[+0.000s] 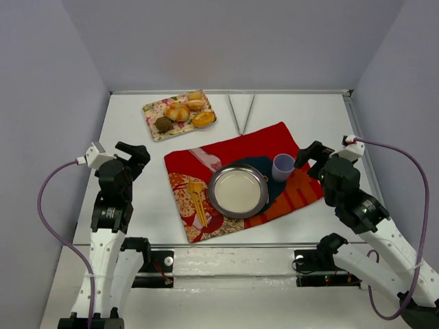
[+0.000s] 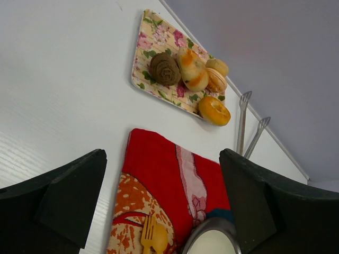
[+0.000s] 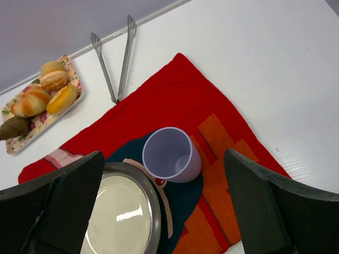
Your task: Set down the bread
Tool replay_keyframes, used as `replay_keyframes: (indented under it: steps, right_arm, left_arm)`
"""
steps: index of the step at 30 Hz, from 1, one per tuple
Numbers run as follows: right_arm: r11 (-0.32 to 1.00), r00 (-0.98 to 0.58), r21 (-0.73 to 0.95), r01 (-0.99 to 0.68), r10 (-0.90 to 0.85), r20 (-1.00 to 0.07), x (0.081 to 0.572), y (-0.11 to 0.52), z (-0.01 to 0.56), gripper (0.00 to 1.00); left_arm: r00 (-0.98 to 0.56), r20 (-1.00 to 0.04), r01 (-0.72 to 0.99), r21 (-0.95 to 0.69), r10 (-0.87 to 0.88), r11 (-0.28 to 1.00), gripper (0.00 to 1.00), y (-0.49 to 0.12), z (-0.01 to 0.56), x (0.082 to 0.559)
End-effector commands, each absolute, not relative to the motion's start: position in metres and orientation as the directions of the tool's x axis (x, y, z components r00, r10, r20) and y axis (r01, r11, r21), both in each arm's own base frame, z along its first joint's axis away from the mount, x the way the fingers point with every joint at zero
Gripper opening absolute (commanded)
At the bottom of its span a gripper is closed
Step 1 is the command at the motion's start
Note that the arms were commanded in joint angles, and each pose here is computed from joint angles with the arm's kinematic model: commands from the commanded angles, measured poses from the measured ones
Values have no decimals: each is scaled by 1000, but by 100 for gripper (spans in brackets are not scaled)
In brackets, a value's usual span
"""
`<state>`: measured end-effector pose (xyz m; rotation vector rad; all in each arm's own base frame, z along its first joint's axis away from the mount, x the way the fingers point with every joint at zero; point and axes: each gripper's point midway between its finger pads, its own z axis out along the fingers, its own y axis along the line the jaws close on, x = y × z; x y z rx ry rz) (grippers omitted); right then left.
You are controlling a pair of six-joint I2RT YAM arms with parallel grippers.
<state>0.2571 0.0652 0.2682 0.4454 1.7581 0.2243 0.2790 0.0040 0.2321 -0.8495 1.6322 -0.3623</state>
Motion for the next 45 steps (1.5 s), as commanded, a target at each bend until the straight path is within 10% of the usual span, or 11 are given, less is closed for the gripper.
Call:
replay_keyframes:
  steps: [1, 13, 24, 45]
  right_arm:
    - [887, -118, 422, 189, 447, -887, 258, 59, 289, 100]
    - [953, -178, 300, -42, 288, -941, 275, 102, 308, 100]
    - [985, -329, 122, -119, 77, -941, 400, 196, 311, 100]
    - [997, -668, -43, -67, -77, -740, 563, 257, 113, 100]
  left_arm:
    - [-1, -719, -307, -661, -695, 684, 99, 5, 244, 281]
    - [-42, -717, -291, -658, -696, 695, 99, -2, 239, 287]
    - [-127, -708, -224, -662, -695, 715, 99, -21, 232, 295]
    - [-138, -716, -234, -648, -684, 725, 99, -21, 224, 299]
